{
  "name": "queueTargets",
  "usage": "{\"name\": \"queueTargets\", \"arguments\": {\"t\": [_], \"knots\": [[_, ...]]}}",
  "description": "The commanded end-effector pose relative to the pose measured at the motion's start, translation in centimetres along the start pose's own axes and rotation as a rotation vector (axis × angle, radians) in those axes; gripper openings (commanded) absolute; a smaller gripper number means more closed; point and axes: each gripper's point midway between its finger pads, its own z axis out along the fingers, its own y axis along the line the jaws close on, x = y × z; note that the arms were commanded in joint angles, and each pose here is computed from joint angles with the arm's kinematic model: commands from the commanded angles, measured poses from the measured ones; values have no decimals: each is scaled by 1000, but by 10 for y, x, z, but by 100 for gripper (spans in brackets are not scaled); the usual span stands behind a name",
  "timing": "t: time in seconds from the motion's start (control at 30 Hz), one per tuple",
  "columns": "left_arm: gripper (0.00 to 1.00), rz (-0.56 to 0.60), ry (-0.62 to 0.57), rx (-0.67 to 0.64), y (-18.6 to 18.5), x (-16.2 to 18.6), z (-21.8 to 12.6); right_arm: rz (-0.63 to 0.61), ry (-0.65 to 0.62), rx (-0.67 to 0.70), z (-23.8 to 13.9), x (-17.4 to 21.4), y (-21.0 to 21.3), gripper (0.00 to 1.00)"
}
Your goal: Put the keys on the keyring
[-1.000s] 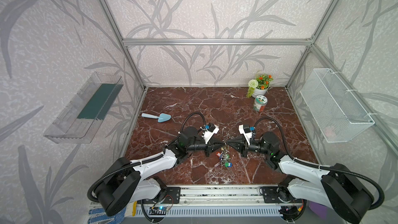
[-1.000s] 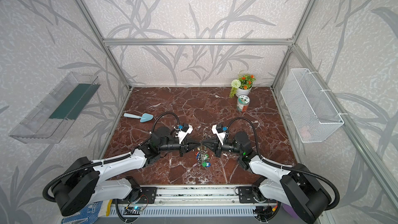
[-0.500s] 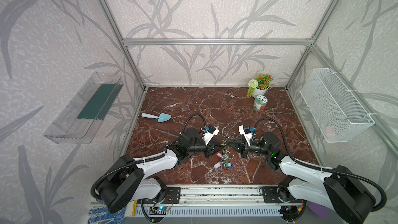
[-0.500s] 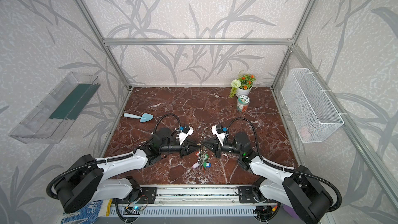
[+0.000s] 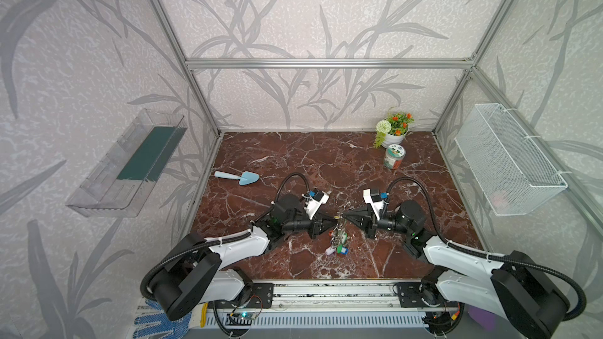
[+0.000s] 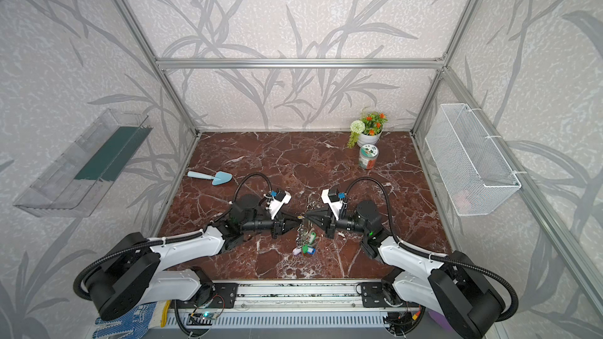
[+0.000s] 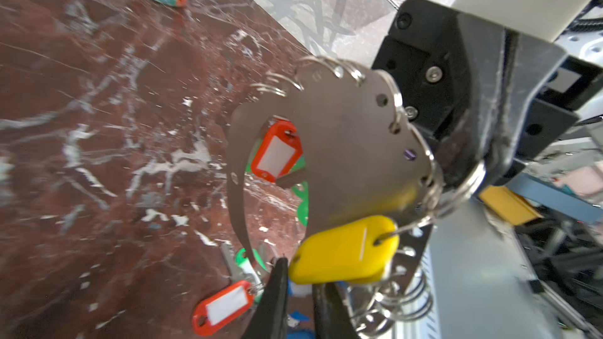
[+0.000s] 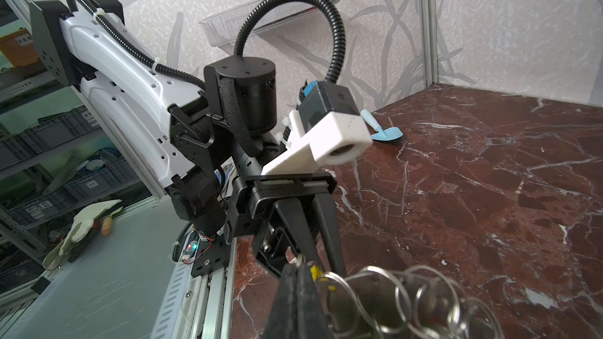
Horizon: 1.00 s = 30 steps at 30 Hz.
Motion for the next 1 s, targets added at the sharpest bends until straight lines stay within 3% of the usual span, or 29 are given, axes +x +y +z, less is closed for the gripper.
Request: {"name": "queueTargets", "arguments": {"t": [0.0,0.07,0.13,0.37,0.57,0.97], "knots": [[32,-3,-146,-156,18,-19,-24,-98,-82,-50,0,-29,14,0],[46,37,-202,-151,9,-25,-38,-98,-82,-50,1,-29,14,0],[58,131,-228,-44,-17,-28,-44,-95,-81,-54,1,-29,14,0],[67,361,-355,120,-58,-46,-51,-75,-80,-89,4,-30,18,0],[64,424,-325,200,-63,-48,-34,-65,-63,-96,4,-31,20,0],[50,383,-340,298,-68,-57,-21,-69,-47,-86,2,-32,22,0]]}}
